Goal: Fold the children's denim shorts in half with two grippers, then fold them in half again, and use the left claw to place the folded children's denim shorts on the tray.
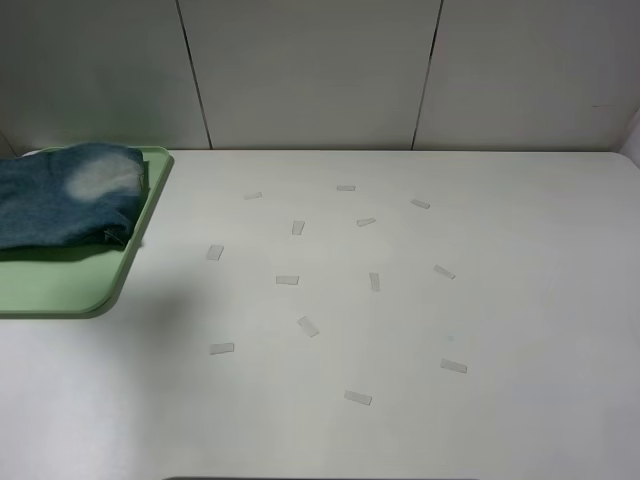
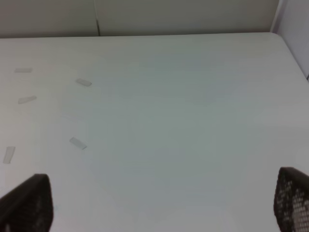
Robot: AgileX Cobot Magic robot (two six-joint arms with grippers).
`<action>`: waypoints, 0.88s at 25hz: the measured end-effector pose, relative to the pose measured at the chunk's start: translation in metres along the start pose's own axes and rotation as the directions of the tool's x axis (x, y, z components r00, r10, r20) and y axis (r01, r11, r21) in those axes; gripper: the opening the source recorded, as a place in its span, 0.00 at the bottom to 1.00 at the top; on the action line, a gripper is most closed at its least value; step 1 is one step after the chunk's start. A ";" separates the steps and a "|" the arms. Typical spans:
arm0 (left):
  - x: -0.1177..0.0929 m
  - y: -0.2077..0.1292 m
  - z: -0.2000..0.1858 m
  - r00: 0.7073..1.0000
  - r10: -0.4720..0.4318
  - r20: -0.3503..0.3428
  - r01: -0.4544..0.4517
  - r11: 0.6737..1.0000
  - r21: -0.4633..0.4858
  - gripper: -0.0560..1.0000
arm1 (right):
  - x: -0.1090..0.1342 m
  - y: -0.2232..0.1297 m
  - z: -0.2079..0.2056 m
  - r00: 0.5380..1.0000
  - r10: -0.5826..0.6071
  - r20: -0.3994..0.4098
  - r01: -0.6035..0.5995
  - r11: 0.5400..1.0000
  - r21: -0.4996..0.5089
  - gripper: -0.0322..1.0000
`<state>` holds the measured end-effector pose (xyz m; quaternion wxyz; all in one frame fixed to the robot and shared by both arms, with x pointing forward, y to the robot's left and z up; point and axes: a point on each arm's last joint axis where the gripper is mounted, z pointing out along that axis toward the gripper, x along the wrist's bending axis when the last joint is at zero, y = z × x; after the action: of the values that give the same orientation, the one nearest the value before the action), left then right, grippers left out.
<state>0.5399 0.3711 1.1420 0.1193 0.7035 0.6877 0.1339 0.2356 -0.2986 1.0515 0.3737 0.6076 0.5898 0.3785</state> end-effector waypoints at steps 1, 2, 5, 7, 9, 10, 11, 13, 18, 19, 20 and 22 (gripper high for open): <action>-0.002 -0.006 -0.006 1.000 0.000 0.001 0.000 1.000 -0.010 0.99 | 0.000 0.000 0.000 1.000 0.000 0.000 0.000 1.000 0.000 0.70; -0.005 -0.012 -0.011 1.000 -0.001 0.004 0.001 1.000 -0.018 0.99 | 0.000 0.000 0.000 1.000 0.000 0.000 0.000 1.000 0.000 0.70; -0.012 -0.032 -0.025 1.000 -0.002 0.011 0.003 0.999 -0.040 0.99 | 0.000 0.000 0.000 1.000 0.000 0.000 0.000 1.000 0.000 0.70; -0.016 -0.045 -0.031 1.000 -0.002 0.009 0.002 0.999 -0.049 0.99 | 0.000 0.000 0.000 1.000 0.000 0.000 0.000 1.000 0.000 0.70; -0.021 -0.059 -0.039 1.000 -0.001 0.008 0.002 0.998 -0.065 0.99 | 0.000 0.000 0.000 1.000 0.000 0.000 0.000 1.000 0.000 0.70; -0.023 -0.065 -0.041 1.000 0.000 0.009 0.001 0.998 -0.068 0.99 | 0.000 0.000 0.000 1.000 0.000 0.000 0.000 1.000 0.000 0.70; -0.025 -0.071 -0.046 1.000 0.001 0.007 0.000 0.997 -0.079 0.99 | 0.000 0.000 0.000 1.000 0.000 0.000 0.000 1.000 0.000 0.70; -0.029 -0.085 -0.052 1.000 0.002 0.004 -0.001 0.996 -0.094 0.99 | 0.000 0.000 0.000 1.000 0.000 0.000 0.000 1.000 0.000 0.70; -0.038 -0.119 -0.060 1.000 0.003 -0.003 -0.003 0.993 -0.122 0.99 | 0.000 0.000 0.000 1.000 0.000 0.000 0.000 1.000 0.000 0.70; -0.041 -0.127 -0.062 1.000 0.001 -0.004 -0.002 0.992 -0.129 0.99 | 0.000 0.000 0.000 1.000 0.000 0.000 0.000 1.000 0.000 0.70; -0.043 -0.135 -0.063 1.000 0.002 -0.005 -0.002 0.991 -0.137 0.99 | 0.000 0.000 0.000 1.000 0.000 0.000 0.000 1.000 0.000 0.70; -0.047 -0.149 -0.066 1.000 0.003 -0.009 -0.004 0.988 -0.155 0.99 | 0.000 0.000 0.000 1.000 0.000 0.000 0.000 1.000 0.000 0.70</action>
<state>0.3765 0.3268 1.1499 0.1703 0.6927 0.6745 0.1902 0.2356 -0.2986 1.0515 0.3737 0.6076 0.5898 0.3785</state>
